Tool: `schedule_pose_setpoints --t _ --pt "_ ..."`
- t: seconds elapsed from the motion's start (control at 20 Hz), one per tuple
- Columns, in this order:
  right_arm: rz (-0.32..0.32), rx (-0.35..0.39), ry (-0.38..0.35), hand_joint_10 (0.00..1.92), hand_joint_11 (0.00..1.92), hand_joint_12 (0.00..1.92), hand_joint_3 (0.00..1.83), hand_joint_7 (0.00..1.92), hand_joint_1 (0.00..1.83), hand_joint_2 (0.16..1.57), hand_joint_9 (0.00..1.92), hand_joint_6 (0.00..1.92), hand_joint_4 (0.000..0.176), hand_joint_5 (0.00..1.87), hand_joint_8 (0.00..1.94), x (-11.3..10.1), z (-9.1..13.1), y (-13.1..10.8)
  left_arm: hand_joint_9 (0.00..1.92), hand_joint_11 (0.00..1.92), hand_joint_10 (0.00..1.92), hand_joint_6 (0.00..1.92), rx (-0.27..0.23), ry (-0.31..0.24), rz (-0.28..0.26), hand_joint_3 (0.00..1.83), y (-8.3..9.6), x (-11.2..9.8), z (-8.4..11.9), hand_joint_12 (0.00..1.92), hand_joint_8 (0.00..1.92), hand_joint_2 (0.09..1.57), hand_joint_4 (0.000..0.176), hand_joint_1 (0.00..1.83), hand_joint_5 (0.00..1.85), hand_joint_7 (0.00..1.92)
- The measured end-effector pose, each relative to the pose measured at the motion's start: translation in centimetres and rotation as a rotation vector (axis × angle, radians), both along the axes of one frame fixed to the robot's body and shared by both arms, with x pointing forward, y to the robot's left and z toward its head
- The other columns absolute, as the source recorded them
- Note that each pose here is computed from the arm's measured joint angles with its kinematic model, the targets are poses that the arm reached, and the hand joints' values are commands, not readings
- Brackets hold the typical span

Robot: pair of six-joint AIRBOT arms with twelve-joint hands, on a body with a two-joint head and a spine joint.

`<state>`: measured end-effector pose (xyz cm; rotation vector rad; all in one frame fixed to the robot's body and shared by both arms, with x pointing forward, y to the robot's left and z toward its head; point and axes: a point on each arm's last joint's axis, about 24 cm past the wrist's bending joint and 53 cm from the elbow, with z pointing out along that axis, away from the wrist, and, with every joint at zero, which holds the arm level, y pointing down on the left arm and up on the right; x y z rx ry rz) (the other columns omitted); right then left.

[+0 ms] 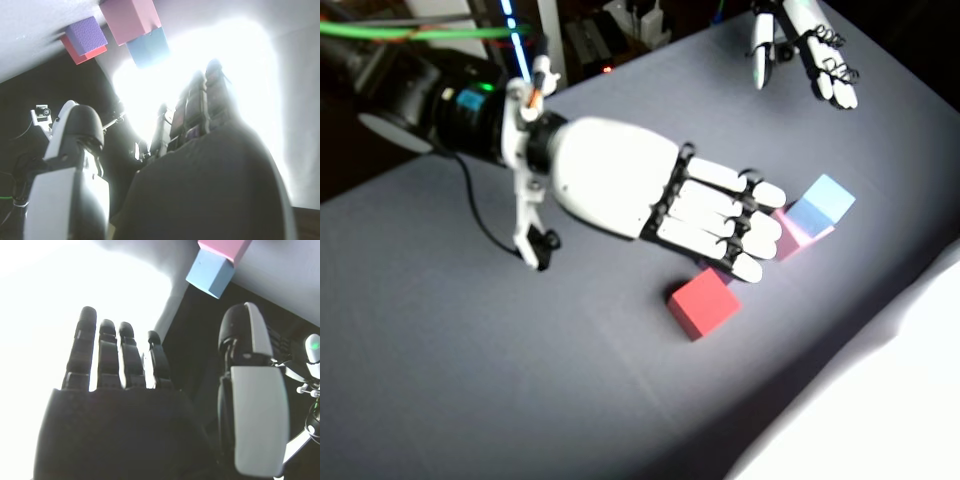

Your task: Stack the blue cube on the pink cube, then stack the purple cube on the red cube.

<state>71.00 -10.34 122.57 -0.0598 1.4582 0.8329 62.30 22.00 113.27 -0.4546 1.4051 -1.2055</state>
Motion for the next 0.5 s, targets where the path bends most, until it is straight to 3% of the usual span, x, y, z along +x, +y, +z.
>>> schedule_pose_setpoints --t 0.05,0.15,0.2,0.3,0.35,0.45,0.5 --pt "-0.013 -0.008 0.015 0.0 0.0 0.0 0.0 0.0 0.75 1.09 0.0 0.0 0.072 0.0 0.0 0.7 -0.3 0.2 0.0 0.0 0.0 0.0 -0.004 0.004 0.003 0.0 0.0 0.0 -0.2 0.0 0.0 1.32 0.13 0.62 0.0 0.0" --pt "-0.039 -0.079 0.01 0.0 0.0 0.0 0.0 0.04 0.75 1.06 0.0 0.0 0.072 0.0 0.02 1.4 -0.5 1.1 0.0 0.0 0.0 0.0 -0.001 0.005 -0.002 0.0 -0.1 0.0 -0.2 0.0 0.0 1.31 0.146 0.63 0.0 0.0" --pt "-0.043 -0.117 0.01 0.01 0.01 0.0 0.0 0.08 0.76 1.04 0.03 0.01 0.074 0.03 0.03 1.8 -0.8 2.0 0.0 0.0 0.0 0.0 -0.002 0.005 -0.001 0.0 -0.1 0.0 -0.2 0.0 0.0 1.31 0.141 0.63 0.0 0.0" --pt "-0.04 -0.133 0.048 0.0 0.0 0.0 0.0 0.03 0.75 1.03 0.0 0.0 0.069 0.0 0.01 2.7 -1.8 2.9 0.0 0.0 0.0 0.0 -0.001 0.006 -0.001 0.0 -0.1 0.0 -0.2 0.0 0.0 1.3 0.159 0.63 0.0 0.0" --pt "-0.04 -0.13 0.074 0.0 0.0 0.0 0.0 0.01 0.76 1.06 0.0 0.0 0.065 0.0 0.0 3.2 -2.4 3.1 0.0 0.0 0.0 0.0 -0.001 0.006 0.0 0.0 -0.1 0.0 -0.2 0.0 0.0 1.3 0.157 0.64 0.0 0.0" --pt "-0.045 -0.125 0.127 0.0 0.0 0.0 0.0 0.0 0.77 1.05 0.0 0.0 0.1 0.0 0.0 3.9 -3.6 3.1 0.0 0.0 0.0 0.0 -0.002 0.006 0.001 0.0 -0.1 0.0 -0.2 0.0 0.0 1.29 0.156 0.66 0.0 0.0" --pt "-0.049 -0.122 0.145 0.0 0.0 0.0 0.0 0.0 0.76 1.04 0.0 0.0 0.038 0.0 0.0 4.3 -4.1 3.0 0.0 0.0 0.0 0.0 -0.001 0.009 0.001 0.0 -0.1 0.0 -0.3 0.0 0.0 1.29 0.159 0.65 0.0 0.0"
